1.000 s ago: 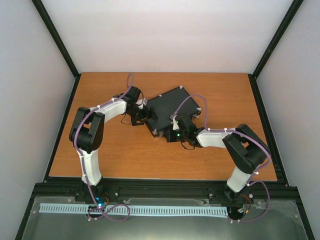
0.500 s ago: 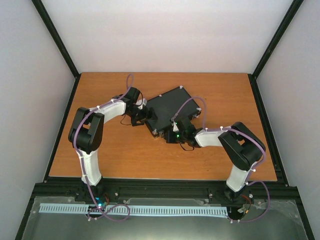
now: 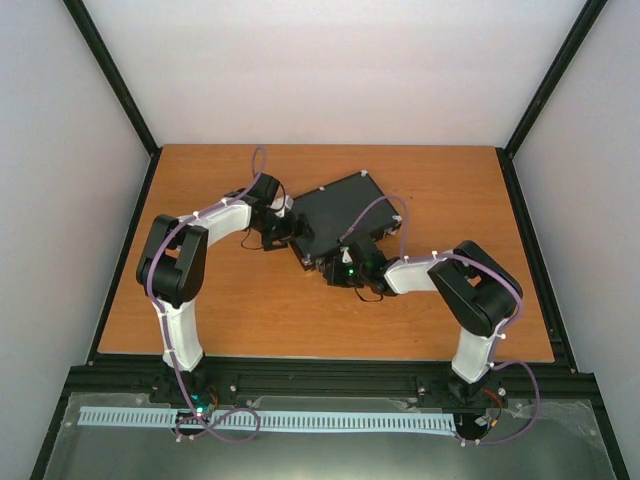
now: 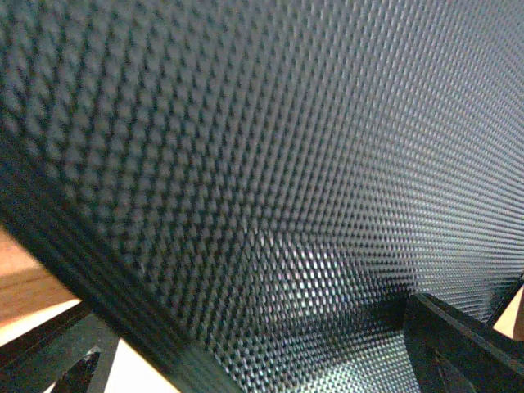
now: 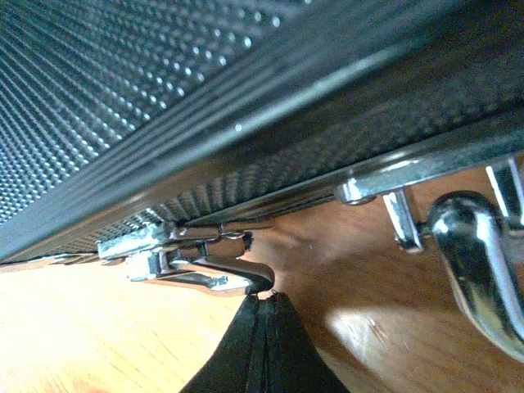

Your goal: Pack up texas hold em set

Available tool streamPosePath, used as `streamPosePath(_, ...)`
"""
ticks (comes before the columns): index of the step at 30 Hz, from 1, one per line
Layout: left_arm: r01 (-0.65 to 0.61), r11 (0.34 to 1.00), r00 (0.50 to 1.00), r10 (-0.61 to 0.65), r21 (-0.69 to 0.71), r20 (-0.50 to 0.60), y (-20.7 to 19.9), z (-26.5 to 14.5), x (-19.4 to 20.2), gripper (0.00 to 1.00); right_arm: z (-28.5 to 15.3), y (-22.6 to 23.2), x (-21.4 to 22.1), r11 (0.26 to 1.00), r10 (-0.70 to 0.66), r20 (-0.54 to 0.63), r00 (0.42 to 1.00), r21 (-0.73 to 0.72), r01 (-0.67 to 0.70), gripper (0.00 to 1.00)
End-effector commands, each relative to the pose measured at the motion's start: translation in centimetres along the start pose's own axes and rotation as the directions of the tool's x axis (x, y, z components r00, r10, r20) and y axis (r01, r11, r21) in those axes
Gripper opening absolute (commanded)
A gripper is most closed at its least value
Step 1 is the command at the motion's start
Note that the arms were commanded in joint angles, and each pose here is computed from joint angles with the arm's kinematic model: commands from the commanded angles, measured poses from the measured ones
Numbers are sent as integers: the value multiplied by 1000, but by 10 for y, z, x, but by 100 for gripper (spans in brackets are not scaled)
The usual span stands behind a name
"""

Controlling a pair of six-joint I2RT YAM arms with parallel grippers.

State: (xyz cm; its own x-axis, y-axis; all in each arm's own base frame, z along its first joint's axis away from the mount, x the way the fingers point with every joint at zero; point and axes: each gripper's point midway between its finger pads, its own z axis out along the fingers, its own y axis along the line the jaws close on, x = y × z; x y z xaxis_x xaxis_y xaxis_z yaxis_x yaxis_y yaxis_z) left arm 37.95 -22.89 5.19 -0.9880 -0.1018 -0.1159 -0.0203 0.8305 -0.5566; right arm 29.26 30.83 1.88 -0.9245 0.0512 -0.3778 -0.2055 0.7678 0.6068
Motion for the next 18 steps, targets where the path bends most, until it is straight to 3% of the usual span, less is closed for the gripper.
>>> streamPosePath(1, 14, 997, 995, -21, -71, -99, 21, 10, 31, 96, 15, -9, -32, 997, 60, 131, 990, 50, -67, 3)
streamPosePath(11, 12, 997, 994, -20, -79, -108, 25, 8, 39, 95, 30, -33, -27, 977, 130, 115, 985, 157, -148, 3)
streamPosePath(18, 12, 997, 1000, -14, -74, -23, 21, -17, 7, 96, 9, -19, -15, 995, 13, 76, 997, 99, -21, 3)
